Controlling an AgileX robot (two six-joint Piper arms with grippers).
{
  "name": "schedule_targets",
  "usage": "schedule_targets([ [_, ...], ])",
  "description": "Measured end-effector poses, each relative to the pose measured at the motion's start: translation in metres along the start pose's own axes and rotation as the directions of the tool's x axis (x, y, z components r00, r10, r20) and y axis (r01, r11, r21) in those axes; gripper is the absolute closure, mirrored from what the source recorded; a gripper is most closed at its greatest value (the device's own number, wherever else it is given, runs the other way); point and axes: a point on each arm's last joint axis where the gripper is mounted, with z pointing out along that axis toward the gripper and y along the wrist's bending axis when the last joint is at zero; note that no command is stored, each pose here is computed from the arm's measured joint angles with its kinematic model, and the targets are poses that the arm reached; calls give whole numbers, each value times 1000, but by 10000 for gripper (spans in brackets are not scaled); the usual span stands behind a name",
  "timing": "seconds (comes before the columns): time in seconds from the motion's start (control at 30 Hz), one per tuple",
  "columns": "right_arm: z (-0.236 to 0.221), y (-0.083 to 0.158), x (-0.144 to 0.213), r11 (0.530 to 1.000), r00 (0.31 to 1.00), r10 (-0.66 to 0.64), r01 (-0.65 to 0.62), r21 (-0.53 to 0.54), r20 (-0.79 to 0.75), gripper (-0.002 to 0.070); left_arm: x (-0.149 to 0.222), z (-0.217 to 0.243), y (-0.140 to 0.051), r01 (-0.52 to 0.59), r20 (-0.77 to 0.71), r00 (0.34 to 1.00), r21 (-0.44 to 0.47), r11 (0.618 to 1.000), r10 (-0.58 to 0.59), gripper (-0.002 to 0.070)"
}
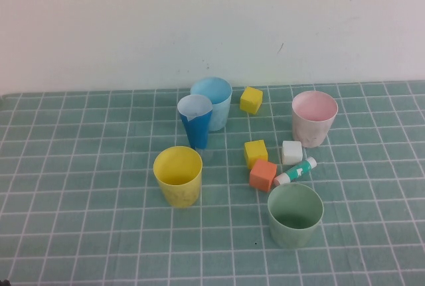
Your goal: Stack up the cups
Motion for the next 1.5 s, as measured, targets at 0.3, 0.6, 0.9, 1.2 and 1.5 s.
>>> schedule_targets([
  [0.3, 0, -2, -13, 996, 984, -87, 82, 41, 157, 679, -16, -1, -1, -102, 177, 979, -8, 995, 102, 676],
  [0.6, -17, 0, -52, 994, 802, -113, 89, 69, 586, 679, -54, -19, -15, -240, 618, 766, 17, 971, 179, 676],
  [0.9, -22, 0, -59, 991, 746, -135, 104, 87, 652, 679, -68, -35, -20, -246, 789, 604, 47, 968, 115, 676],
  [1.2, -36, -8, -83, 989, 852, -140, 101, 105, 504, 679, -78, -32, -13, -93, 593, 804, 59, 994, 40, 676],
  [1.5, -36, -18, -121, 991, 983, -118, 107, 83, 144, 678, -141, -20, -22, -35, 354, 935, 43, 998, 17, 676],
])
